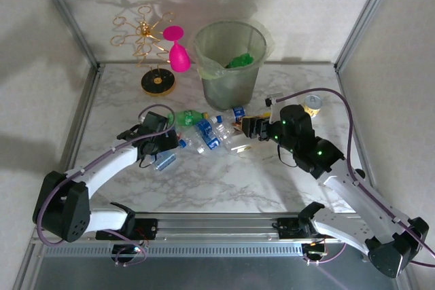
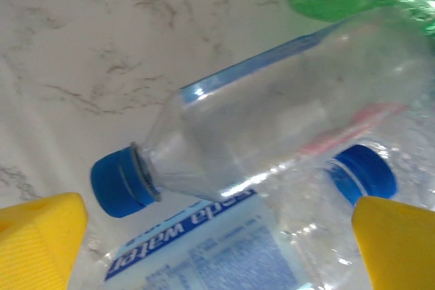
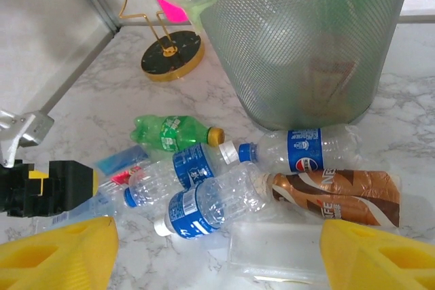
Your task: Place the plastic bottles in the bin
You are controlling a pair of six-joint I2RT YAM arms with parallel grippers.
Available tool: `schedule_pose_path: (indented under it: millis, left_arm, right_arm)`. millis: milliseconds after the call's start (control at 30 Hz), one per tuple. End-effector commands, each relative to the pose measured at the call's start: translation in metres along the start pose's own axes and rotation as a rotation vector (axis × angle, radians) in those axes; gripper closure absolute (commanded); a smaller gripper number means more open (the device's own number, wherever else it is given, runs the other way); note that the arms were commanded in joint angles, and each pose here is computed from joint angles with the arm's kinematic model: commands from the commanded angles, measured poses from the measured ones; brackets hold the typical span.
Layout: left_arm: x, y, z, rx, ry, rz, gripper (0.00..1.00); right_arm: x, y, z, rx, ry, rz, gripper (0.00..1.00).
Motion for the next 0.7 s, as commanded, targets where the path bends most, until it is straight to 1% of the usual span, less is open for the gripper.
schedule_pose_path:
  millis: [0, 233, 367, 533, 667]
  left_arm:
    - [0.006, -0.007, -0.003, 0.040, -0.007, 0.043, 0.00]
    - [0.018, -0.010, -0.018, 0.167, 0.006, 0.121, 0.00]
    - [0.030, -0.013, -0.028, 0.261, 0.050, 0.181, 0.00]
    - [0.035, -0.003, -0.032, 0.273, 0.039, 0.176, 0.00]
    - [0.047, -0.002, -0.034, 0.228, 0.004, 0.199, 0.00]
  right_arm:
    - [0.001, 0.004, -0.001, 0.012, 0.022, -0.010, 0.22]
    - [0.001, 0.004, -0.006, 0.048, 0.026, -0.022, 0.21]
    - [-0.001, 0.004, -0.007, 0.054, 0.028, -0.032, 0.21]
    - [0.001, -0.001, -0.007, 0.053, 0.032, -0.021, 0.21]
    - [0.001, -0.003, -0.006, 0.047, 0.030, -0.014, 0.21]
Point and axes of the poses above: each hand's point on the last joint's axis, 136 mm out from that joint toward the fingers, its own y axis back along the fingers, its own z axis along the line the jaws close on, x = y × z, the point moved 5 cm from there along y, back along the fingers, and after that the axes turned 9 degrees about -y, right-handed, at the moved point
